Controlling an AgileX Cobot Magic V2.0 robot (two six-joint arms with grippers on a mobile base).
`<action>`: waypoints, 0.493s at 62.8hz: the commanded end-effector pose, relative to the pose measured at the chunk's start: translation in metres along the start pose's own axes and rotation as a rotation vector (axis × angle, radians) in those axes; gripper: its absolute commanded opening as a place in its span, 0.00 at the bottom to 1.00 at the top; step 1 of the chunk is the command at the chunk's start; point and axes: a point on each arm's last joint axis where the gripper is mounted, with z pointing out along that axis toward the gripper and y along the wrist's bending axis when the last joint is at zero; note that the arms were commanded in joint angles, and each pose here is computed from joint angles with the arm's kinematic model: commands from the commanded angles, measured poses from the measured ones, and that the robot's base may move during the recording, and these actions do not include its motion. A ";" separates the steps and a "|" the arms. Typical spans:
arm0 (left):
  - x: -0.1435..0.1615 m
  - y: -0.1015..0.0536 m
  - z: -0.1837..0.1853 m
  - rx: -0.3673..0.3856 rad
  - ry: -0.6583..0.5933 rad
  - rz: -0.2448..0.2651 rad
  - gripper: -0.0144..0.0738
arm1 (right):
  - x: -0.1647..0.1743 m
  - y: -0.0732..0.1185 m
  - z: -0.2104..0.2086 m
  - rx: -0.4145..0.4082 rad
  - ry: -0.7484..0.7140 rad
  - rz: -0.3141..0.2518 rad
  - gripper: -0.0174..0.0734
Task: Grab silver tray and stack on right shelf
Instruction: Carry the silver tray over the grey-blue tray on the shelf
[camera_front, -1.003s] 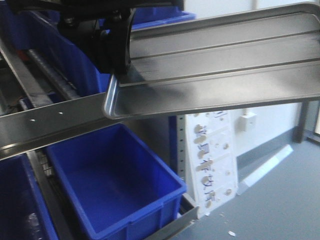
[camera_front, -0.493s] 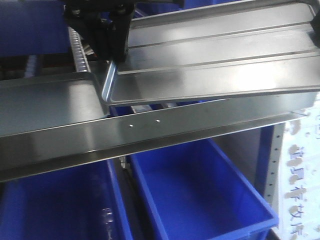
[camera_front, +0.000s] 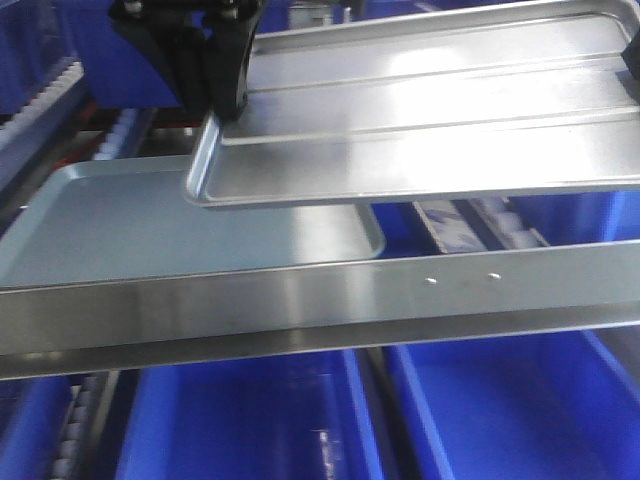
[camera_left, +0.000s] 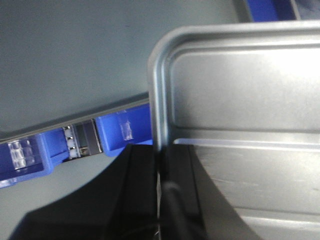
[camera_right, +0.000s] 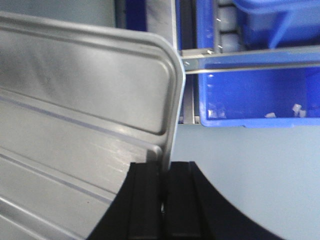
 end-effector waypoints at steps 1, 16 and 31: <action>-0.006 0.026 -0.032 -0.116 -0.059 0.075 0.06 | -0.013 -0.005 -0.015 0.045 -0.117 -0.073 0.25; -0.007 0.045 -0.064 -0.071 -0.130 0.037 0.06 | -0.013 -0.005 -0.015 0.045 -0.117 -0.073 0.25; -0.007 0.047 -0.067 -0.069 -0.135 0.027 0.06 | -0.013 -0.005 -0.015 0.045 -0.117 -0.073 0.25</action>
